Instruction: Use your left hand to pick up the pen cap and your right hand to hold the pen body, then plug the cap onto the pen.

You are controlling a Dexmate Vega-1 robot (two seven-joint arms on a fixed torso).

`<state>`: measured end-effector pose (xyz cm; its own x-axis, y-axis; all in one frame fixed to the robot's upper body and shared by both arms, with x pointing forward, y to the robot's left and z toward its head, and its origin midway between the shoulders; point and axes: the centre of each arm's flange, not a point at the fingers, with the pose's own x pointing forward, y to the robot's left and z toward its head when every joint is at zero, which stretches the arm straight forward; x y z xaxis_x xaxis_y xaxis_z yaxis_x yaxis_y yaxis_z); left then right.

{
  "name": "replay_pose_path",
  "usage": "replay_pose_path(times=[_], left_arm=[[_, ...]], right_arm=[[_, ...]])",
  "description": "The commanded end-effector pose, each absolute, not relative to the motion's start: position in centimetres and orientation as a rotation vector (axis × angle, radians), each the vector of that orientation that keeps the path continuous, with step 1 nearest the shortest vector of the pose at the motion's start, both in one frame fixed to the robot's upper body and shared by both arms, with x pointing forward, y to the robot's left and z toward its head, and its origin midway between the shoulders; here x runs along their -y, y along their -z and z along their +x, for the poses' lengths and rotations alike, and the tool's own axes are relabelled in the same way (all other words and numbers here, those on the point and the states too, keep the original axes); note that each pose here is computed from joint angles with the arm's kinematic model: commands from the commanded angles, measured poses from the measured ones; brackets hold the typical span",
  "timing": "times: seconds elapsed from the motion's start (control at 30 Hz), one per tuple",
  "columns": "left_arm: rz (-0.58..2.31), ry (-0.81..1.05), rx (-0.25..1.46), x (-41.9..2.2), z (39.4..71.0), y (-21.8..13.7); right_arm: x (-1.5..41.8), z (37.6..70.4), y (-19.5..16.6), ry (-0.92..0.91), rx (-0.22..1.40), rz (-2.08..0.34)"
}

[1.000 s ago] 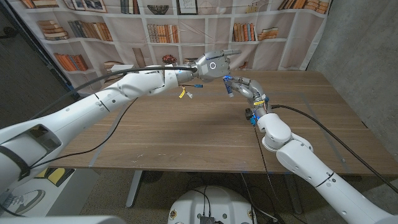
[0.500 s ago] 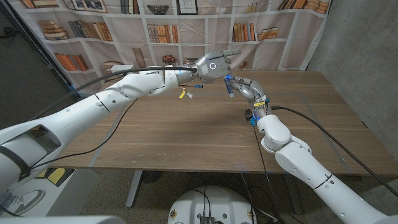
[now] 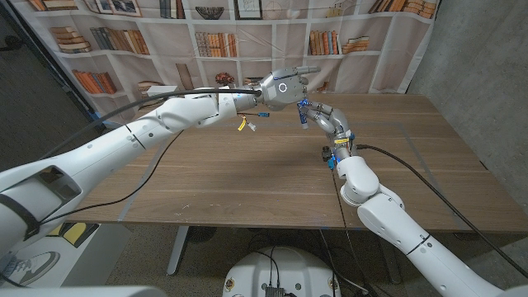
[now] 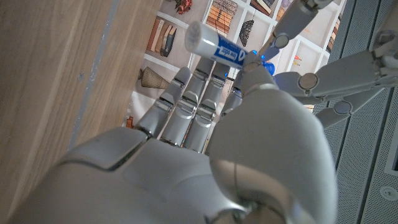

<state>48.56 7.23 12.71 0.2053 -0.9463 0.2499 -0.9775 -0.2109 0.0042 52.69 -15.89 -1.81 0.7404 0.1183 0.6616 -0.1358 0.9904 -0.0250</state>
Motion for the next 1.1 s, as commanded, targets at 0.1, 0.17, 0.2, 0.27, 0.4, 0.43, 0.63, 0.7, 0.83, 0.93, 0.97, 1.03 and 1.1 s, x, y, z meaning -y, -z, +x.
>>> replay_pose_path(times=[0.1, 0.17, 0.2, 0.27, 0.4, 0.43, 0.63, 0.7, 0.83, 0.93, 0.97, 1.03, 1.1], left_arm=[[2.333, -0.285, 1.873, -6.90, 48.17, -12.74], [2.337, -0.283, 1.877, -6.86, 48.14, -12.71], [2.339, -0.283, 1.879, -6.84, 48.11, -12.71], [2.339, -0.284, 1.885, -6.81, 48.04, -12.73], [2.337, -0.283, 1.893, -6.75, 47.92, -12.77], [2.337, -0.283, 1.893, -6.71, 47.91, -12.76], [2.343, -0.278, 1.895, -6.55, 47.91, -12.77], [2.348, -0.278, 1.895, -6.55, 47.88, -12.81], [2.350, -0.284, 1.897, -6.59, 47.86, -12.84], [2.348, -0.286, 1.899, -6.73, 47.84, -12.81], [2.347, -0.286, 1.900, -6.78, 47.83, -12.80], [2.346, -0.291, 1.901, -6.90, 47.80, -12.75], [2.345, -0.292, 1.900, -7.02, 47.75, -12.70]], right_arm=[[15.75, 52.45, 2.21, -0.142, 0.744, 0.048], [15.77, 52.40, 2.24, -0.143, 0.747, 0.045], [15.78, 52.37, 2.26, -0.143, 0.747, 0.044], [15.81, 52.32, 2.29, -0.141, 0.748, 0.046], [15.85, 52.30, 2.38, -0.142, 0.749, 0.048], [15.85, 52.31, 2.41, -0.141, 0.749, 0.051], [15.84, 52.52, 2.52, -0.149, 0.748, 0.058], [15.86, 52.62, 2.52, -0.150, 0.747, 0.061], [15.90, 52.71, 2.45, -0.148, 0.748, 0.064], [15.94, 52.74, 2.42, -0.149, 0.748, 0.063], [15.94, 52.75, 2.41, -0.151, 0.749, 0.057], [15.94, 52.77, 2.40, -0.149, 0.746, 0.062], [15.93, 52.77, 2.40, -0.150, 0.747, 0.057]])
